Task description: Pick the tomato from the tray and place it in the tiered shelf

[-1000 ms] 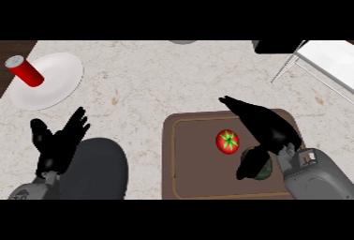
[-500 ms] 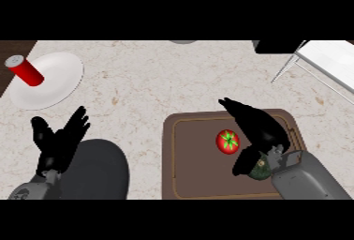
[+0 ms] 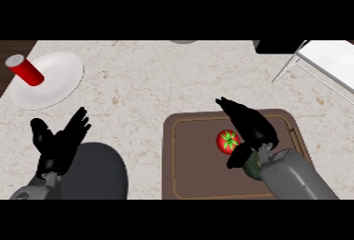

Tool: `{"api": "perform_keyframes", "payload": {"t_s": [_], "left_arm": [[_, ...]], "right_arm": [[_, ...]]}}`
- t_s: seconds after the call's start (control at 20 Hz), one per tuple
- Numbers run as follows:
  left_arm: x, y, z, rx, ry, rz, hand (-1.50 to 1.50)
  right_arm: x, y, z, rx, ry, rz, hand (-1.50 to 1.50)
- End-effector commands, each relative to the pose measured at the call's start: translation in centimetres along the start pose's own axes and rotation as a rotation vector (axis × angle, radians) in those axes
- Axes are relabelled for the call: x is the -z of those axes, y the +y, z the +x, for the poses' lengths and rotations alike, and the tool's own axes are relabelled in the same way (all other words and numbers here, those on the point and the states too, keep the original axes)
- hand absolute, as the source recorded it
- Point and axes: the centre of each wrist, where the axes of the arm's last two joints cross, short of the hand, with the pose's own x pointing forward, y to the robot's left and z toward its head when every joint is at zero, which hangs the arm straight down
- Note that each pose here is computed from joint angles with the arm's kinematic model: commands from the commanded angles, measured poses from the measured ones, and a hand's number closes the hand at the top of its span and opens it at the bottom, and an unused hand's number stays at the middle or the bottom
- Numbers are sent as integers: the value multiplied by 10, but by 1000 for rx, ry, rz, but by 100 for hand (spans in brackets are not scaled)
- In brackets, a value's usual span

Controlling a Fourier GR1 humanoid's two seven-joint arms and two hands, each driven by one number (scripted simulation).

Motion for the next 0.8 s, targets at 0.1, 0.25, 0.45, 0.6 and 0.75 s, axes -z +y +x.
{"api": "perform_keyframes", "payload": {"t_s": [0.1, 0.25, 0.45, 0.6, 0.75], "left_arm": [[4, 8, -11, 5, 75, -11, 0], [-2, 5, -17, 10, 79, 11, 0], [-9, -7, -13, 6, 59, 1, 0], [4, 1, -18, 8, 63, -6, 0], [-5, 14, -9, 6, 62, -5, 0]], "right_arm": [[7, 12, 1, -5, -33, -5, -150], [26, 20, -2, 5, -50, 45, -150], [13, 36, 1, -233, -150, 204, 150], [19, 37, -2, -117, -187, 183, 150], [16, 47, 8, -75, -226, 145, 150]]}}
